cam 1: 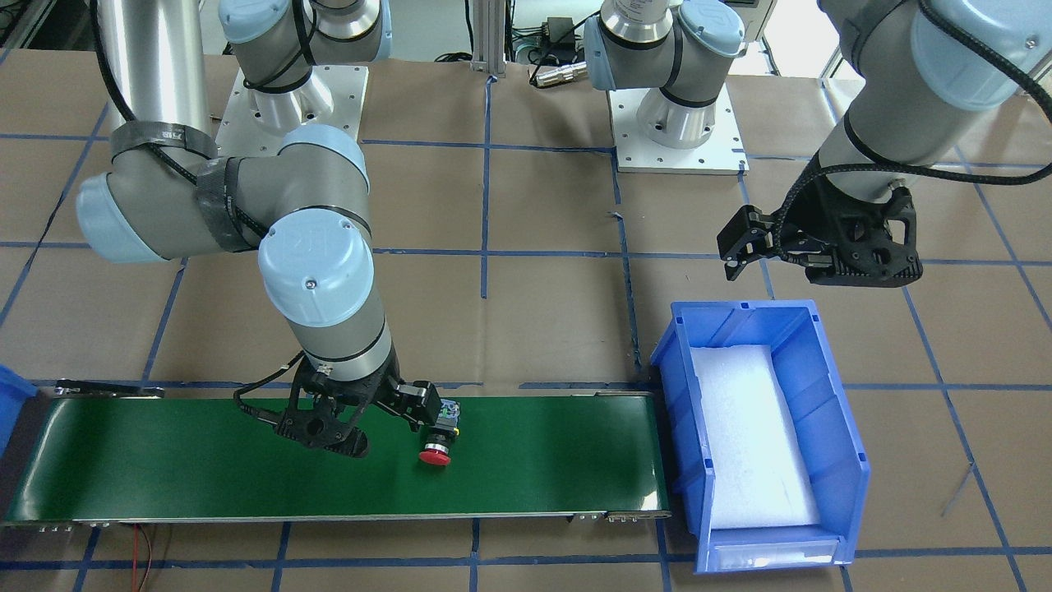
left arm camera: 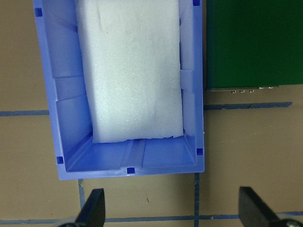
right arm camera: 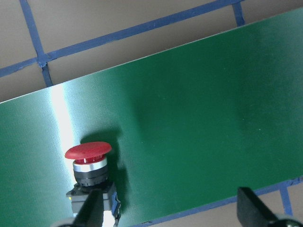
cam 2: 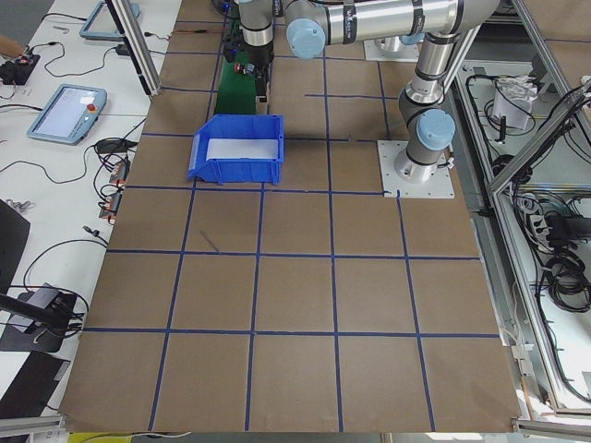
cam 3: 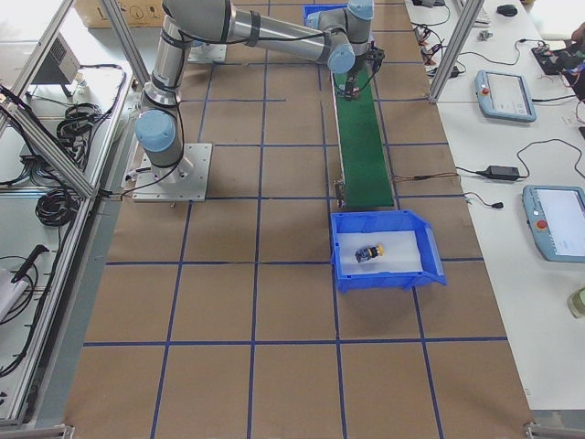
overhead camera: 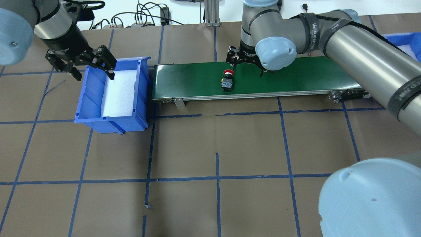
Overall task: Transport two buttons from left to right
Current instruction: 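Lower the right gripper and close it on the red button, then lift the red button and carry it with the right gripper to its bin, then lower the red button into the bin and open the right gripper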
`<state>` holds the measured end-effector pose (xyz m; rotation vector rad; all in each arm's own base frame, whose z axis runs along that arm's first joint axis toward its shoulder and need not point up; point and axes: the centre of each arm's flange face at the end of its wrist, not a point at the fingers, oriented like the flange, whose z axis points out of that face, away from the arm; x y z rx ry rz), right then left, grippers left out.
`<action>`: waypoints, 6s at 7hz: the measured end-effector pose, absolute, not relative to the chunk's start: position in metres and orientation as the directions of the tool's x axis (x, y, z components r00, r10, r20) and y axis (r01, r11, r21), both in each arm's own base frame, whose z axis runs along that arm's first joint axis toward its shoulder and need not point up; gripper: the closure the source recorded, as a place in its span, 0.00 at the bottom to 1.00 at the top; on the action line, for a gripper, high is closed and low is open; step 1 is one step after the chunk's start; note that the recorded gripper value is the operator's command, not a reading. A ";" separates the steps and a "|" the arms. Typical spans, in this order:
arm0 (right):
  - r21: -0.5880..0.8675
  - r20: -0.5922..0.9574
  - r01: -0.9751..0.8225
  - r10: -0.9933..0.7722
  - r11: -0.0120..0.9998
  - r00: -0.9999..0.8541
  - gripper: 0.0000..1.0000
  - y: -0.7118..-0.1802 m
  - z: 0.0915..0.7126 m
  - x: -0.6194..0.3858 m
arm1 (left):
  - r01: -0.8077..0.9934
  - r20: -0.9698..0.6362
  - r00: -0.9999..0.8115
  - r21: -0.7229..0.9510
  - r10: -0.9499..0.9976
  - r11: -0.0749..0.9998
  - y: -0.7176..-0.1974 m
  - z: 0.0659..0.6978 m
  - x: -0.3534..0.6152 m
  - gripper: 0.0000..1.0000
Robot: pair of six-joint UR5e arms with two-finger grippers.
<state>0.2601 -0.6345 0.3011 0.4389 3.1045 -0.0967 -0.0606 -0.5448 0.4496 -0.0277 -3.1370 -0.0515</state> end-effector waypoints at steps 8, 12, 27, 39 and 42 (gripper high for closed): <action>-0.078 -0.010 0.294 0.294 0.953 -0.956 0.08 -0.638 0.279 0.283 | 0.018 0.001 -1.000 0.032 0.018 0.999 -0.545 0.450 -0.060 0.00; -0.074 -0.007 0.289 0.290 0.954 -0.957 0.17 -0.639 0.269 0.283 | 0.018 0.001 -1.000 0.032 0.018 0.999 -0.545 0.450 -0.060 0.00; 0.038 0.061 0.014 0.011 0.999 -0.998 0.87 -0.680 0.366 0.014 | 0.017 0.005 -1.000 0.028 0.017 0.999 -0.546 0.450 -0.060 0.00; 0.001 0.085 -0.139 -0.139 0.990 -0.987 0.87 -0.718 0.357 -0.303 | 0.018 0.001 -1.000 0.033 0.018 0.999 -0.546 0.449 -0.060 0.00; -0.004 0.087 -0.160 -0.159 0.987 -0.983 0.87 -0.732 0.320 -0.316 | 0.018 0.002 -1.000 0.027 0.017 0.999 -0.547 0.450 -0.060 0.00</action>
